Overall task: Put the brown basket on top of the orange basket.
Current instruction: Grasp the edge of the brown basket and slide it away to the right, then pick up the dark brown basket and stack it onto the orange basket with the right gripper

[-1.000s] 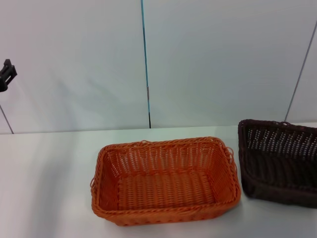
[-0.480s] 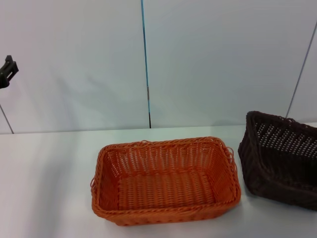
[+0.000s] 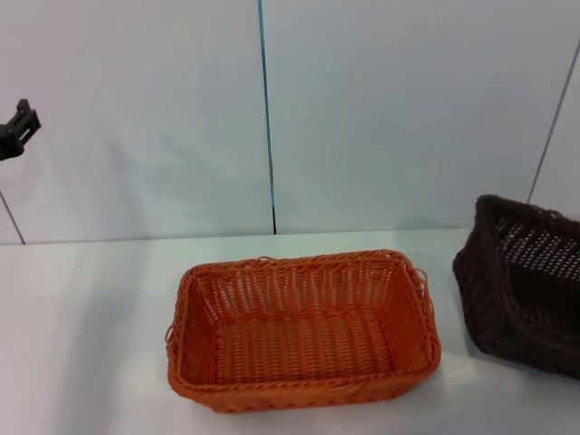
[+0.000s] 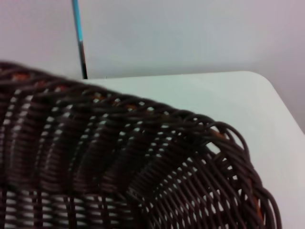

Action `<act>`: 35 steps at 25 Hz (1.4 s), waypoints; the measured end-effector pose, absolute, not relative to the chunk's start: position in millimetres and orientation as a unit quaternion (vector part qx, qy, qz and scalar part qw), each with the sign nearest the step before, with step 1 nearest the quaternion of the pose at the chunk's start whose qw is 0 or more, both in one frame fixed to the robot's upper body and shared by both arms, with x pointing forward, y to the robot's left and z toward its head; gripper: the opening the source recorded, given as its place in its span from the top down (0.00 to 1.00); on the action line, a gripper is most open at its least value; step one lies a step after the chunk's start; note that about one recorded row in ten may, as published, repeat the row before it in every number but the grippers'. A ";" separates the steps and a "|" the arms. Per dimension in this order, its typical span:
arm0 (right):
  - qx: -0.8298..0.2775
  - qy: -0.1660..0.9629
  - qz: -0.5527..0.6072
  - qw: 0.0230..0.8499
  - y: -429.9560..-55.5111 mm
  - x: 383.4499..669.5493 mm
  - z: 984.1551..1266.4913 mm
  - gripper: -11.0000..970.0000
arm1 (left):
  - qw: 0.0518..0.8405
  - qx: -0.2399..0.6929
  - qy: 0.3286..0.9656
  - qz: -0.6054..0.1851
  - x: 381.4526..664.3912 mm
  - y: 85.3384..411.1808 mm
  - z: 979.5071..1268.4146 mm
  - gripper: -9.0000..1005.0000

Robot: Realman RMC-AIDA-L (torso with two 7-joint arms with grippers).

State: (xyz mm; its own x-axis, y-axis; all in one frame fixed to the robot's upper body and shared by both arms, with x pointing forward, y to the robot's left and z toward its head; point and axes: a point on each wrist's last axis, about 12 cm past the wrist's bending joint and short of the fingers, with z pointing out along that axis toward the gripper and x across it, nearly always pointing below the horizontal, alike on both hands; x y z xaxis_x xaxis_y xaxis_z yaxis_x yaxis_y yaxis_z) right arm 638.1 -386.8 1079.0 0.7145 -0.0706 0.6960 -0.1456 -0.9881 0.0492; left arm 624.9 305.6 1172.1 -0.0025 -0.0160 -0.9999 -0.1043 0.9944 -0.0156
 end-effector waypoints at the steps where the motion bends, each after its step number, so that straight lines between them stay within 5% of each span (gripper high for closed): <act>1: 0.928 -0.060 0.364 0.047 -390.1 636.5 1079.7 0.41 | 0.705 -0.042 0.707 0.031 625.4 305.0 1173.1 0.10; 12: 0.922 -0.068 0.379 0.036 -400.9 637.2 1109.7 0.48 | 0.705 -0.043 0.708 0.028 626.9 303.5 1173.9 0.10; 17: 0.927 -0.053 0.369 0.027 -397.7 641.5 1122.2 0.65 | 0.703 -0.043 0.709 0.027 626.3 303.1 1173.1 0.10; 35: 0.938 -0.029 0.344 0.046 -408.3 632.8 1147.9 0.80 | 0.694 -0.046 0.718 0.027 623.8 304.2 1167.5 0.10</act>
State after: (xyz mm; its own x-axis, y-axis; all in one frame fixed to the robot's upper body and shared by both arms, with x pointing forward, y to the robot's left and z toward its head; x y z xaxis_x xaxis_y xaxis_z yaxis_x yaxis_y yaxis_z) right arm 632.8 -408.3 1147.9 0.7621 -0.0232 0.6471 -0.0860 -0.9941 0.0657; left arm 623.8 304.2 1167.5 -0.0327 -0.0288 -0.9990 -0.1032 0.9943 -0.0253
